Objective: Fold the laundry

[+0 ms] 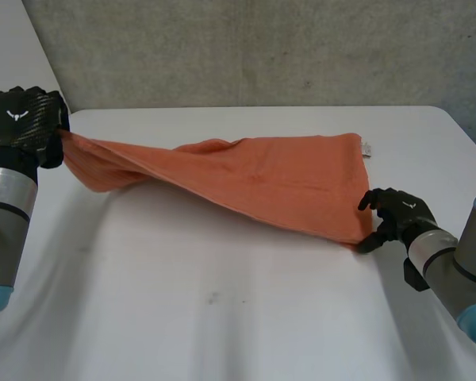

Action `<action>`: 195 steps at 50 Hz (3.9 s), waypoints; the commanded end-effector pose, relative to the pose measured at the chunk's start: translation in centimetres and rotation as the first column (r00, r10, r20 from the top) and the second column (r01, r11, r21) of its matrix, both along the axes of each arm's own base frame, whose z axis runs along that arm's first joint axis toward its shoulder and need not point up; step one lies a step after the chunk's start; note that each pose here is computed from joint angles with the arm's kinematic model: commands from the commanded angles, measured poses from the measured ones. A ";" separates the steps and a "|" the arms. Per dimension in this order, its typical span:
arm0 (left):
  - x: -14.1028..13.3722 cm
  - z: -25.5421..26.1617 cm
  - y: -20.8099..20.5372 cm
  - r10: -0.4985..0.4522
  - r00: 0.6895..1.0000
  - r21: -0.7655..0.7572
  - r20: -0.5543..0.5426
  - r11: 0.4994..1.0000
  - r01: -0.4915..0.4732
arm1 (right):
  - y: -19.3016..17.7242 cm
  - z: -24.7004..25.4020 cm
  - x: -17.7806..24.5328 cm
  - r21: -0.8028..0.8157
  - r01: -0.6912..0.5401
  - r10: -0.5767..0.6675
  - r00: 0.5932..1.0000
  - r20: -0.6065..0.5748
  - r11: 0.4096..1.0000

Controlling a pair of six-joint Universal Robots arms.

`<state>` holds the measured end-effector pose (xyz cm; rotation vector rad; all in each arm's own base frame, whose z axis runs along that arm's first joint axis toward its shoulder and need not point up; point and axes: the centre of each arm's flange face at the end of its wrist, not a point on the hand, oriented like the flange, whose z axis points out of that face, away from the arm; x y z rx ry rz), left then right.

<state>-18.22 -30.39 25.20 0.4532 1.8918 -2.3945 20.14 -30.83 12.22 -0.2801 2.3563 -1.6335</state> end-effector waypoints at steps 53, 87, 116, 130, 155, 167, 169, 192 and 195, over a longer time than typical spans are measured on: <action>0.0 0.2 3.1 -0.044 0.999 0.153 0.012 0.987 0.042 | 1.9 12.1 0.2 -0.061 -0.281 0.220 0.851 -0.477 0.958; -2.0 17.5 -8.5 0.028 0.999 -0.663 -0.031 0.747 -0.042 | -5.8 34.0 4.8 -0.987 -0.014 -0.463 0.882 -0.088 0.162; -2.1 -8.9 -4.6 -0.084 0.992 0.114 0.093 0.991 0.073 | -3.3 1.2 4.3 -0.329 -0.334 0.046 0.760 -0.648 0.883; 0.0 -8.2 -3.1 -0.034 0.995 0.137 0.090 0.990 0.022 | -2.5 0.3 1.2 -0.224 -0.245 0.060 0.791 -0.609 0.943; 0.5 -8.2 -3.1 -0.022 0.997 0.147 0.081 0.989 0.010 | -4.7 -0.1 -2.0 -0.125 -0.124 0.086 0.959 -0.270 0.984; 0.5 -8.4 -3.0 -0.023 0.996 0.158 0.081 0.987 0.010 | -5.0 -1.9 -2.1 -0.062 -0.112 0.094 0.965 -0.246 0.992; 0.5 -8.5 -2.9 -0.025 0.996 0.165 0.082 0.986 0.011 | -5.2 -2.0 -2.1 -0.060 -0.103 0.087 0.969 -0.233 0.993; 3.6 -4.2 1.9 0.037 0.993 0.363 0.115 0.928 -0.077 | -1.6 7.7 -4.8 -0.143 -0.133 0.051 0.882 -0.468 0.981; 3.9 -3.7 3.8 0.016 0.993 0.460 0.117 0.885 -0.069 | 0.9 9.0 -5.6 -0.074 -0.195 0.107 0.774 -0.624 0.978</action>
